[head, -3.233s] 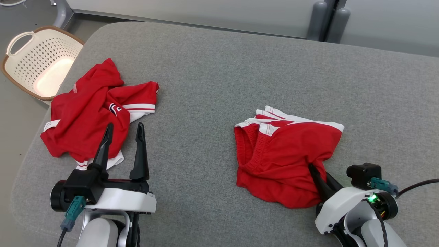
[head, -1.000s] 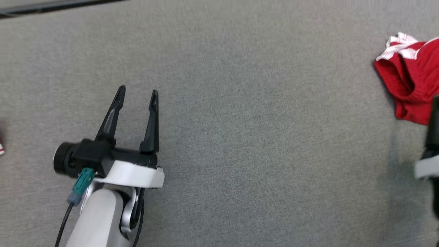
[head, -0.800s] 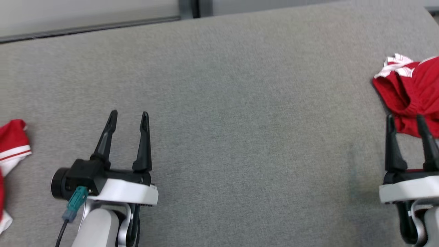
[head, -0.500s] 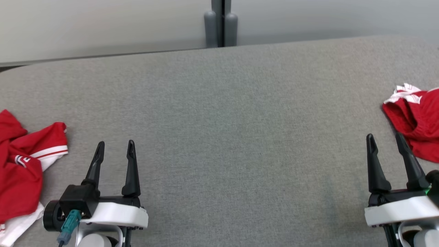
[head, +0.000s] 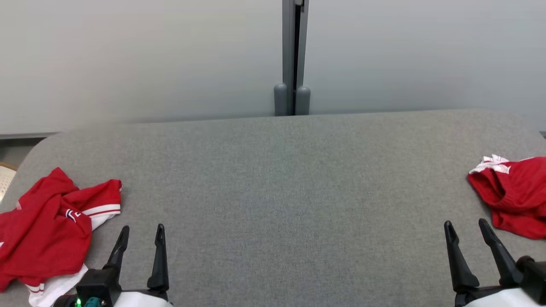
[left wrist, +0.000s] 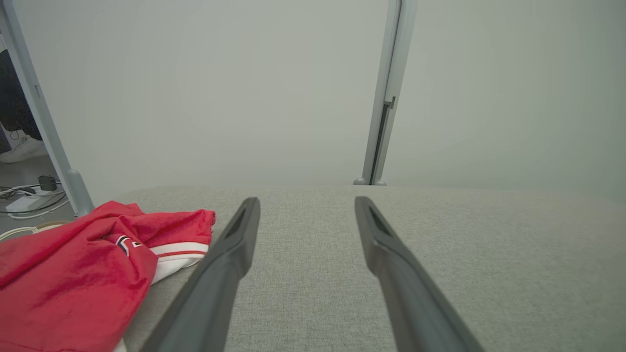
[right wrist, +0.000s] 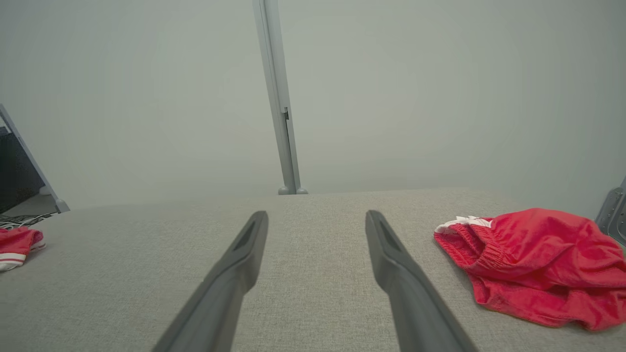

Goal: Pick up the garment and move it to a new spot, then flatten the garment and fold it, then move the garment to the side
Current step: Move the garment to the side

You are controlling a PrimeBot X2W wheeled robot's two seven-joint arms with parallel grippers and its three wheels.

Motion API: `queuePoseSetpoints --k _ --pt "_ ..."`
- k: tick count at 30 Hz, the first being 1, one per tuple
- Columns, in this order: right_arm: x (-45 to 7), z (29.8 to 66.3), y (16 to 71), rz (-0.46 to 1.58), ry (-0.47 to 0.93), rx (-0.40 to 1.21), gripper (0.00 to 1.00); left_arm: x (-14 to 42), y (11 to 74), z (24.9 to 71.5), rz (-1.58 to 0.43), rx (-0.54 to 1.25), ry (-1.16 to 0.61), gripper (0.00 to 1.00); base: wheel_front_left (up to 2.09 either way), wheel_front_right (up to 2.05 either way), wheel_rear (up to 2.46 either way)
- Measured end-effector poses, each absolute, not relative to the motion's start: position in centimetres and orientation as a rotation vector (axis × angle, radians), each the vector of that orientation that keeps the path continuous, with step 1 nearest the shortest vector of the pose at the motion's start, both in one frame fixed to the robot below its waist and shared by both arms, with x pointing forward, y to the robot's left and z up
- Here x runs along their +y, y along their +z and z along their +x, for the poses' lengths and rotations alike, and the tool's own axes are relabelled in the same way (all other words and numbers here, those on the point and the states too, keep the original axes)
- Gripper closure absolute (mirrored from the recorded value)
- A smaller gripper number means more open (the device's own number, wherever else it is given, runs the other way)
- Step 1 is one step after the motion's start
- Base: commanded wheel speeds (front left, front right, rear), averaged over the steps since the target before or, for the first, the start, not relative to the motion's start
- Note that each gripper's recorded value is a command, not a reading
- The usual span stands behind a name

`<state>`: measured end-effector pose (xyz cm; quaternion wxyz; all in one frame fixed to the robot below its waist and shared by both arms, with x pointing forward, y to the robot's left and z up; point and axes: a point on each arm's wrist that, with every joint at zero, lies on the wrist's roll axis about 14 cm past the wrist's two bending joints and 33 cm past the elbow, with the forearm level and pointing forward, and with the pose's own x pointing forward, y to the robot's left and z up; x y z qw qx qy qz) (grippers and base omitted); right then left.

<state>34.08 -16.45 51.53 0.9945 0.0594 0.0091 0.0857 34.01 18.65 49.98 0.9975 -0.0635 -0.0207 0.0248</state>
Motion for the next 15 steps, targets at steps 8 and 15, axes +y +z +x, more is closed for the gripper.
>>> queuePoseSetpoints --k 8,15 --pt "-16.1 32.8 52.2 0.123 0.179 0.006 0.0 18.8 49.2 32.8 -0.112 -0.011 0.04 0.0 0.0 0.0 0.0" --pt "-16.4 32.3 52.0 0.13 0.166 0.014 0.0 18.8 48.9 32.5 -0.112 -0.001 0.036 0.0 0.0 0.0 0.0"
